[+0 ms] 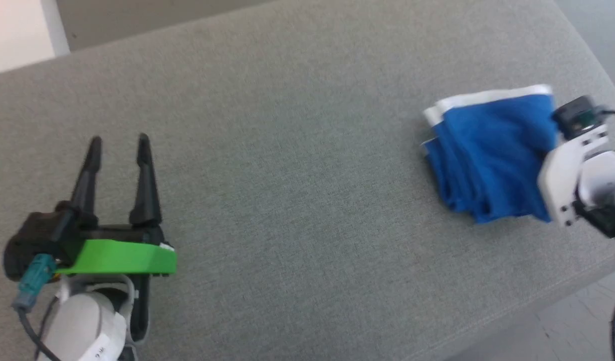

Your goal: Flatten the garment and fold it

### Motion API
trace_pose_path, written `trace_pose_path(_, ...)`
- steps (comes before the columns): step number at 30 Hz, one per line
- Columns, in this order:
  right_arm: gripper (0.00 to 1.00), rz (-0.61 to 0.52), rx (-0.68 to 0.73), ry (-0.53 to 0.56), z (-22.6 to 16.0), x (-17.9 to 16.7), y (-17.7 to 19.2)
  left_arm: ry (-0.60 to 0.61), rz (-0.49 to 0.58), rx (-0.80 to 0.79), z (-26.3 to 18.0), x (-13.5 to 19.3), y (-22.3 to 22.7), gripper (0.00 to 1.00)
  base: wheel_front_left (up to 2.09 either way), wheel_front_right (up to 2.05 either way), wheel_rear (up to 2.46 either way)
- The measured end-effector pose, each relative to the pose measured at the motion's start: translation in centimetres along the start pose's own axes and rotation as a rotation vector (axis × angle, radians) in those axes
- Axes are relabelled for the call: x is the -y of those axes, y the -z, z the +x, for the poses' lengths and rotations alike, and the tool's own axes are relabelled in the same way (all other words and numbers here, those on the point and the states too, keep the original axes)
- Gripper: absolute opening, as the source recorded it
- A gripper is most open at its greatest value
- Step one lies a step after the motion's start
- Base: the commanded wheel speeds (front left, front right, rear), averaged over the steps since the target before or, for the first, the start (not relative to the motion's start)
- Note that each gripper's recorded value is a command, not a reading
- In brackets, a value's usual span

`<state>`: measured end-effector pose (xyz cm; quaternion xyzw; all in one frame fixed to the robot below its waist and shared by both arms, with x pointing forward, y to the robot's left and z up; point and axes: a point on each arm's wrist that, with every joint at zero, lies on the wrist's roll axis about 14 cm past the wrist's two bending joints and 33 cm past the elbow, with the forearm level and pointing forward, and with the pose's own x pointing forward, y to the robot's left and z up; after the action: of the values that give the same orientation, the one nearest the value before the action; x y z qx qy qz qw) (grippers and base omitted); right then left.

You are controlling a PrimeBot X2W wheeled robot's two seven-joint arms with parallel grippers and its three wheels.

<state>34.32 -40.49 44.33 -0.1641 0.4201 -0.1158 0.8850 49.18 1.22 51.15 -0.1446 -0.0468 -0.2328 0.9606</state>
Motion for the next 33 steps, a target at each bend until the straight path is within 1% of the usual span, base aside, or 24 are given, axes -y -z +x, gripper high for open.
trace_pose_path(4, 0.0, 0.017, -0.058, 0.091, 1.2, 3.6, 1.4, -0.036, 0.012, -0.008, 0.7, -2.0, 1.1, 1.0, 0.0, 0.0, 0.0)
trace_pose_path(10, 0.0, -0.013, -0.133, 0.199, 2.9, 7.8, 2.4, -0.095, 0.032, -0.054, 0.6, -5.3, 3.2, 1.0, 0.0, 0.0, 0.0)
trace_pose_path(12, 0.0, -0.024, -0.137, 0.234, 3.4, 9.1, 2.2, -0.116, 0.037, -0.072, 0.3, -6.3, 3.8, 1.0, 0.0, 0.0, 0.0)
trace_pose_path(15, 0.0, -0.057, -0.125, 0.272, 4.2, 10.4, 1.4, -0.14, 0.046, -0.092, -0.1, -7.5, 4.4, 1.0, 0.0, 0.0, 0.0)
trace_pose_path(20, 0.0, -0.05, -0.12, 0.311, 5.8, 11.6, 0.8, -0.17, 0.064, -0.12, -0.9, -9.1, 5.0, 1.0, 0.0, 0.0, 0.0)
trace_pose_path(21, 0.32, -0.052, -0.126, 0.313, 6.1, 11.6, 0.8, -0.175, 0.069, -0.124, -1.1, -9.4, 5.1, 1.0, 0.0, 0.0, 0.0)
trace_pose_path(22, 1.0, -0.039, -0.131, 0.317, 6.5, 11.6, 0.9, -0.181, 0.073, -0.129, -1.3, -9.6, 5.2, 1.0, 0.0, 0.0, 0.0)
trace_pose_path(28, 1.0, -0.036, -0.125, 0.341, 7.7, 12.0, 0.4, -0.208, 0.087, -0.148, -2.1, -10.6, 5.4, 1.0, 0.0, 0.0, 0.0)
trace_pose_path(30, 1.0, -0.023, -0.097, 0.347, 7.7, 12.2, -0.2, -0.211, 0.09, -0.146, -2.2, -10.6, 5.2, 1.0, 0.0, 0.0, 0.0)
trace_pose_path(33, 1.0, 0.024, -0.007, 0.367, 7.2, 13.1, -2.1, -0.218, 0.09, -0.128, -2.4, -10.5, 4.6, 1.0, 0.0, 0.0, 0.0)
